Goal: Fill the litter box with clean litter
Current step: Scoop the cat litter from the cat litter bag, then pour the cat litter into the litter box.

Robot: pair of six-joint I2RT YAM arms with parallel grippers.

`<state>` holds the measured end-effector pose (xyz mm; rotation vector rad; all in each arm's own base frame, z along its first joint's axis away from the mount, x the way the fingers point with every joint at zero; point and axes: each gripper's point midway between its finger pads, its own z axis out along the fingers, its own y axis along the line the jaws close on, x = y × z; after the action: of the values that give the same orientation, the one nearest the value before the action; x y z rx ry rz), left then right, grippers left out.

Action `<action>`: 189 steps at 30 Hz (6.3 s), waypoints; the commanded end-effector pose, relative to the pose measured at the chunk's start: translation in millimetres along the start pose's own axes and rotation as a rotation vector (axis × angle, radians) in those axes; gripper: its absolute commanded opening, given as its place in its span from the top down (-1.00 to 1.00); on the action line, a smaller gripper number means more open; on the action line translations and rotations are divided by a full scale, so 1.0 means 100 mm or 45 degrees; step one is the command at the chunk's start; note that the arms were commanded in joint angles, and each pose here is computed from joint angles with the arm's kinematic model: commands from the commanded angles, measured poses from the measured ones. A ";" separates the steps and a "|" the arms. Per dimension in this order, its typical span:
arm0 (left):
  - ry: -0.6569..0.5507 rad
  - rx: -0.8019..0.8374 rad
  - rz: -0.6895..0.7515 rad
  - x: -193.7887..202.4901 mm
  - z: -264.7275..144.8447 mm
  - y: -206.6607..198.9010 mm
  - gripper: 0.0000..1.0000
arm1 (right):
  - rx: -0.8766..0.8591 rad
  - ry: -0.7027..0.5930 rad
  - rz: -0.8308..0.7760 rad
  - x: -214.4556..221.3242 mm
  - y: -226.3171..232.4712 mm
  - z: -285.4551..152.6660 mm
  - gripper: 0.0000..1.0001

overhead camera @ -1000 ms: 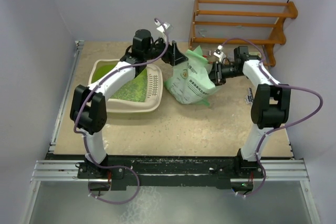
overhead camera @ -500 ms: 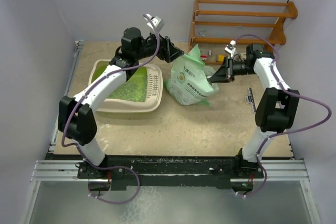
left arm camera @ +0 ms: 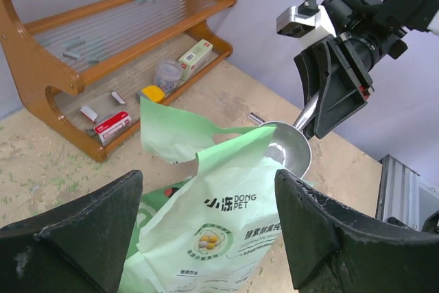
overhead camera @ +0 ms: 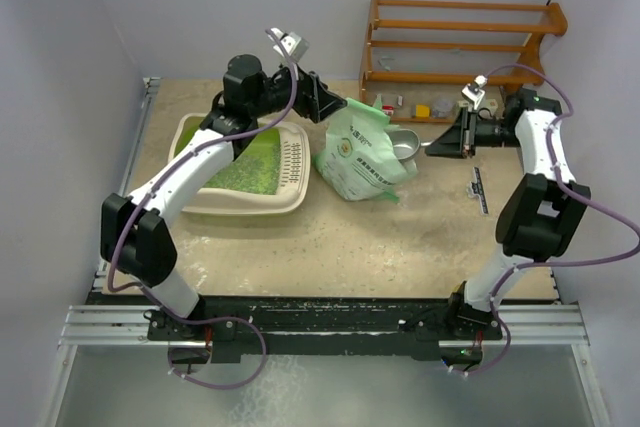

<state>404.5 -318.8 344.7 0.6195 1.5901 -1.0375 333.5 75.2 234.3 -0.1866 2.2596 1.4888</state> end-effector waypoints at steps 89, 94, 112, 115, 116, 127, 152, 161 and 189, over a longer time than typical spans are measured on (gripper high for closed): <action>-0.259 -0.085 0.041 -0.86 -0.82 -0.61 -0.40 | -0.125 -0.244 -0.153 -0.09 1.43 -0.63 1.00; -0.250 -0.094 0.042 -0.84 -0.85 -0.61 -0.40 | -0.131 -0.303 -0.155 -0.42 1.51 -0.53 1.00; -0.271 -0.164 0.056 -0.85 -1.03 -0.63 -0.40 | -0.230 -0.150 -0.203 -0.50 1.71 0.13 1.00; -0.267 -0.180 0.061 -0.82 -1.06 -0.62 -0.40 | -0.232 -0.115 -0.213 -0.51 1.72 0.24 1.00; -0.266 -0.183 0.062 -0.82 -1.07 -0.62 -0.40 | -0.233 -0.105 -0.221 -0.52 1.73 0.27 1.00; -0.296 -0.271 0.113 -0.87 -1.29 -0.63 -0.37 | -0.210 -0.003 -0.342 -0.60 1.84 0.71 1.00; -0.359 -0.543 0.075 -0.70 -2.02 -0.64 -0.35 | -0.033 0.185 -0.621 -0.73 1.42 2.19 1.00; -0.382 -0.572 0.073 -0.70 -2.04 -0.59 -0.35 | 0.021 0.154 -0.773 -0.77 1.42 2.51 1.00; -0.392 -0.655 0.094 -0.47 -2.14 -0.45 -0.34 | 0.108 0.068 -1.155 -0.65 1.70 3.06 1.00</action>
<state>275.7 -155.7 393.2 0.1746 1.5395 -0.6116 426.9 400.6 266.3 -1.0233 1.9861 0.8900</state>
